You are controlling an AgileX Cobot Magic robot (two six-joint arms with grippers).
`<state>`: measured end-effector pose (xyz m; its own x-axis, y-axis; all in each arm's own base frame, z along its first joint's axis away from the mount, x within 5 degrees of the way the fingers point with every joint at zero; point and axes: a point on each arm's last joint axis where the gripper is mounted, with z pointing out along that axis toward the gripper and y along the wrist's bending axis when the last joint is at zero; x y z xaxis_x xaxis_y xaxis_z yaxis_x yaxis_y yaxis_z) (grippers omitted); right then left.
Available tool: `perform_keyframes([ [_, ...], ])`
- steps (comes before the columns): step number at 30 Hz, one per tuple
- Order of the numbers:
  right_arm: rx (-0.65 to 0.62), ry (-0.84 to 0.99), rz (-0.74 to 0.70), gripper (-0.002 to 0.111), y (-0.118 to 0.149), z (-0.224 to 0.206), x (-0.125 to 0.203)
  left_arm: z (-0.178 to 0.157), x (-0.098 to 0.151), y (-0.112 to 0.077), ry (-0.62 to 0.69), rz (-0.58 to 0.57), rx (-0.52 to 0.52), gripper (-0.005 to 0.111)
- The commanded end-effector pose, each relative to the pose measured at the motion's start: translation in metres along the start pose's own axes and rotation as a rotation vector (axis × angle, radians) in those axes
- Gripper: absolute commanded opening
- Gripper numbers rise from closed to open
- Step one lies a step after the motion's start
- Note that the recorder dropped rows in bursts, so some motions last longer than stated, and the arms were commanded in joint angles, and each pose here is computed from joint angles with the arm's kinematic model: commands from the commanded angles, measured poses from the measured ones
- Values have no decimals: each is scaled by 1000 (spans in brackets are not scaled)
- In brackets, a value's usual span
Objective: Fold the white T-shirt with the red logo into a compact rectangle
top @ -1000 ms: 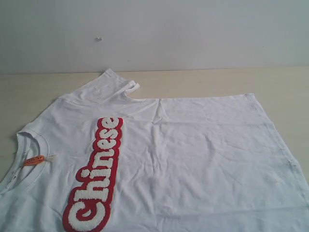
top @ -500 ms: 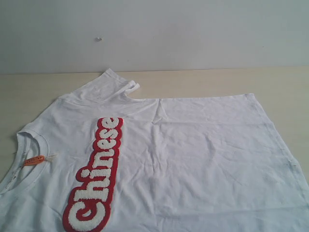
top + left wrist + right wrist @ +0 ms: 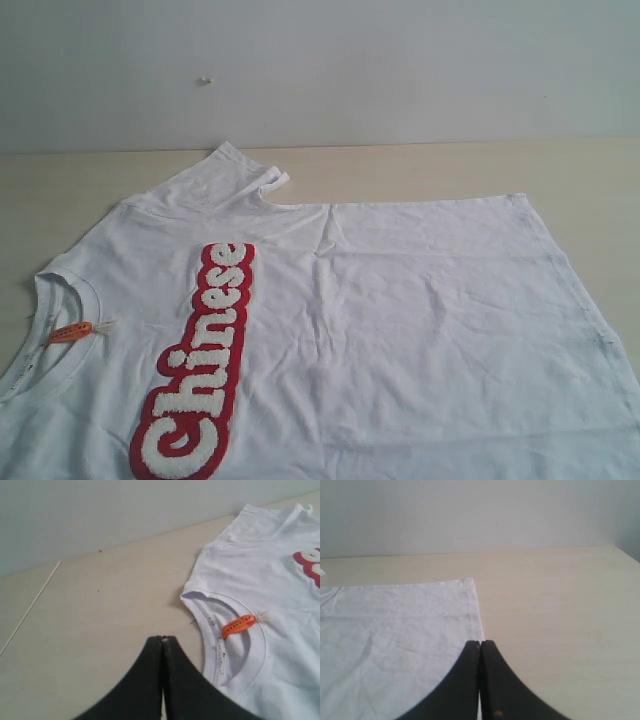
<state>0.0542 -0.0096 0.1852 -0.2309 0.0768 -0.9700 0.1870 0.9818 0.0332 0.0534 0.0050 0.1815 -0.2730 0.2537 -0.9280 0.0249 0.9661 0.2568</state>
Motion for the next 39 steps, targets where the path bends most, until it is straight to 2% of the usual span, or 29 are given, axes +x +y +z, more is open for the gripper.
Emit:
perform_keyframes([
  [1, 5, -8, -6, 0, 0, 0, 1, -1, -8, 0, -99, -48, 4, 0],
  [11, 6, -8, -8, 0, 0, 0, 1, -8, -35, 3, -409, -68, -22, 0],
  [21, 6, -8, -8, 0, 0, 0, 1, -9, -37, 3, -432, -80, -22, 0],
  [23, 5, -12, -6, 0, 0, 0, 0, -9, -37, 3, -432, -177, -1, 0],
  [28, 15, -80, -42, 0, -1, 0, -6, -8, -37, 3, -426, -609, 94, 0],
  [30, 14, -141, -43, 0, -1, -1, -11, -8, -37, 3, -422, -735, 122, 0],
  [33, 2, -251, 10, 0, 0, -3, -21, -9, -37, 3, -422, -795, 136, 0],
  [39, -70, -427, 450, 0, -2, -8, -36, -11, -43, 4, -494, -808, 158, 0],
])
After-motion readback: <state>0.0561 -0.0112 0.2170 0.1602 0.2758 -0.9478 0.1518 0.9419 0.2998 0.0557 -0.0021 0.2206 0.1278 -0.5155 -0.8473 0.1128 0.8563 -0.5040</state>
